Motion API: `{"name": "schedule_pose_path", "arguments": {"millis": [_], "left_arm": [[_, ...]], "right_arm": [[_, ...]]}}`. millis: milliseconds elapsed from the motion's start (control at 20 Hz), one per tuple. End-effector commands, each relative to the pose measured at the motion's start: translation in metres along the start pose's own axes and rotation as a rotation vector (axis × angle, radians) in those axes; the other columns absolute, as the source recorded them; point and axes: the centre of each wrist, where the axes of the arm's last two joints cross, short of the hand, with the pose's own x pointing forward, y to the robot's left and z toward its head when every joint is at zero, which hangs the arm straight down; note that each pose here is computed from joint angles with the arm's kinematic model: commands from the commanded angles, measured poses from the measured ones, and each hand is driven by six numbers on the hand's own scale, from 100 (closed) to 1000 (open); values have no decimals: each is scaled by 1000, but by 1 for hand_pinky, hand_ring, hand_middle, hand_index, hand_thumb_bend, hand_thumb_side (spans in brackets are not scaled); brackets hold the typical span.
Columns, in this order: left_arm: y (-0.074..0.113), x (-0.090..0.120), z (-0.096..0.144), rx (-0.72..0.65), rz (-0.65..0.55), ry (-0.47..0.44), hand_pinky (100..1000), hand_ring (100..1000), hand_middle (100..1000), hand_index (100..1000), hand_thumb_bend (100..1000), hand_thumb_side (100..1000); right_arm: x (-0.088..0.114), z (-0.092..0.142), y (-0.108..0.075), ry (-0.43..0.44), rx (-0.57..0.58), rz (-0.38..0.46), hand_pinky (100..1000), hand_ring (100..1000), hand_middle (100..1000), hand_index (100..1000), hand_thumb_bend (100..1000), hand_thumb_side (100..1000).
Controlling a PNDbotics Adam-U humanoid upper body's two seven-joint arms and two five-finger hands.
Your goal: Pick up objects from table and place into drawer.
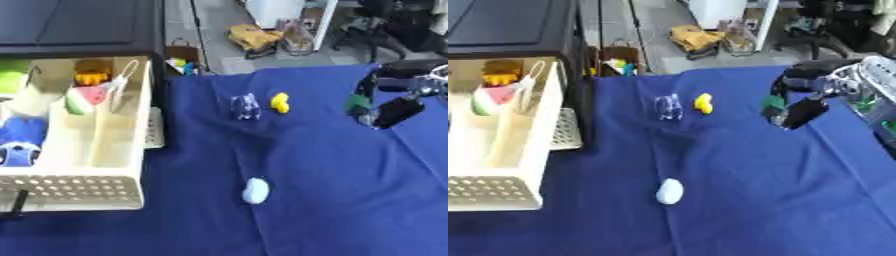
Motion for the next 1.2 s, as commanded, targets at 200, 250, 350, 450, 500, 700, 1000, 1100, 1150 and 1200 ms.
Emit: {"name": "schedule_pose_path", "arguments": {"millis": [200,250,350,450,500,700,1000,1100,1150,1200], "left_arm": [[-2,4,-6,-25,7,-21,484,567,610,756,314,1000],[-2,4,-6,-26,8,-20,484,567,610,756,315,1000],[-2,4,-6,-28,11,-18,484,567,610,756,316,1000],[-2,4,-6,-29,12,-16,484,567,609,756,316,1000],[-2,4,-6,-29,12,-16,484,567,609,756,316,1000],[-1,4,-6,-29,10,-16,484,567,609,756,316,1000],[-8,3,-3,-33,48,1,484,567,609,756,318,1000],[-9,3,-3,-33,59,4,484,567,608,757,320,1000],[-10,2,-3,-33,63,5,484,567,608,757,320,1000],[-11,2,-2,-33,68,7,484,567,608,757,320,1000]], "right_arm": [[15,26,-42,-27,-116,116,857,901,626,628,100,587],[20,29,-47,-42,-135,129,858,902,628,629,100,674],[30,33,-58,-76,-175,154,858,902,628,627,100,617],[40,35,-68,-103,-208,175,858,902,627,626,100,621],[42,35,-72,-108,-213,180,858,902,627,626,100,621],[44,34,-76,-113,-215,187,858,902,627,626,100,621],[77,50,-98,-272,-377,214,860,898,602,615,100,673],[91,57,-108,-332,-434,219,861,898,592,611,100,689],[97,58,-113,-355,-450,218,862,899,592,612,100,691],[103,59,-117,-378,-459,216,862,900,590,612,100,692]]}}
